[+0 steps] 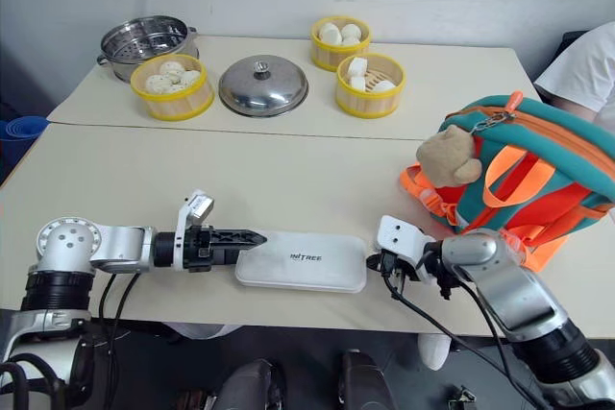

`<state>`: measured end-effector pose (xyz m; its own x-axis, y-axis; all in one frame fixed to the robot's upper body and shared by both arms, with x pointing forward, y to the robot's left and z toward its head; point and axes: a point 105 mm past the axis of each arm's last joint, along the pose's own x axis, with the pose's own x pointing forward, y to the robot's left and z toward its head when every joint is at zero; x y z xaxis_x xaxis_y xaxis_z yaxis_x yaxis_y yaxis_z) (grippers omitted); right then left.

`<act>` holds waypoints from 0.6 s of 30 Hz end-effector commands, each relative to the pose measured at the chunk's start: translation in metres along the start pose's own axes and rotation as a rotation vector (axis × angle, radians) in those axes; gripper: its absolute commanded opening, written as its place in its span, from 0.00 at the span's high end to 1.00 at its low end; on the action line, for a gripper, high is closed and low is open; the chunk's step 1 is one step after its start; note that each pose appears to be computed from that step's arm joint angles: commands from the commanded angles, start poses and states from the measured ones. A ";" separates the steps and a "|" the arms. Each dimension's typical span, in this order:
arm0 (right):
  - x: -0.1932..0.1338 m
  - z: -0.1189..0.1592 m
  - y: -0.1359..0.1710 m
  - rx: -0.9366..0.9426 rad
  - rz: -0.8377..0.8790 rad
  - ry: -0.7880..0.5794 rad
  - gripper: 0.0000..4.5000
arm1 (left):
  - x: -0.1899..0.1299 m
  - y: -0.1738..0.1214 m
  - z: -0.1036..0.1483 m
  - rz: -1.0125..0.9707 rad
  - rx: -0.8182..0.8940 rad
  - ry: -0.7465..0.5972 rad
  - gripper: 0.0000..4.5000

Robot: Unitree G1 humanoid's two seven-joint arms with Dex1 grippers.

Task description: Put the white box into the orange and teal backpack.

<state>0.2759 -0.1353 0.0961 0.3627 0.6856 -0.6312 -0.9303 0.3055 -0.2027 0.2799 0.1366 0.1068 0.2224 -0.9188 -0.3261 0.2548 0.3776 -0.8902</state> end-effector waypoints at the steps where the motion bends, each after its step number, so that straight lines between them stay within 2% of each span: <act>1: 0.012 -0.002 0.012 0.007 0.045 0.011 1.00 | 0.019 0.009 -0.017 -0.007 -0.079 0.078 0.01; 4: 0.014 0.000 0.016 0.006 0.054 0.005 1.00 | 0.024 0.002 -0.015 -0.057 -0.089 0.083 0.01; 5: 0.014 0.000 0.017 0.006 0.055 0.004 1.00 | 0.025 0.000 -0.014 -0.064 -0.089 0.083 0.05; 7: 0.014 0.000 0.017 0.005 0.054 0.005 1.00 | 0.027 -0.002 -0.014 -0.076 -0.091 0.089 0.14; 12: 0.007 -0.003 0.016 0.029 0.023 -0.016 1.00 | 0.026 -0.011 -0.018 -0.117 -0.070 0.106 0.48; 14: -0.001 -0.004 0.014 0.063 -0.007 -0.055 1.00 | 0.023 -0.017 -0.018 -0.140 -0.040 0.098 0.61; 15: -0.009 0.001 0.015 0.113 -0.029 -0.130 1.00 | 0.021 -0.021 -0.019 -0.153 -0.012 0.096 0.68; 16: -0.015 0.004 0.015 0.146 -0.044 -0.183 1.00 | 0.019 -0.023 -0.020 -0.161 0.007 0.095 0.71; 18: -0.032 0.002 0.015 0.216 -0.126 -0.261 0.92 | 0.016 -0.024 -0.016 -0.131 0.140 0.042 0.73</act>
<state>0.2522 -0.1460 0.0909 0.4371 0.7609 -0.4796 -0.8783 0.4759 -0.0453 0.2607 0.1105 0.1069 0.1160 -0.9646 -0.2367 0.2923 0.2609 -0.9201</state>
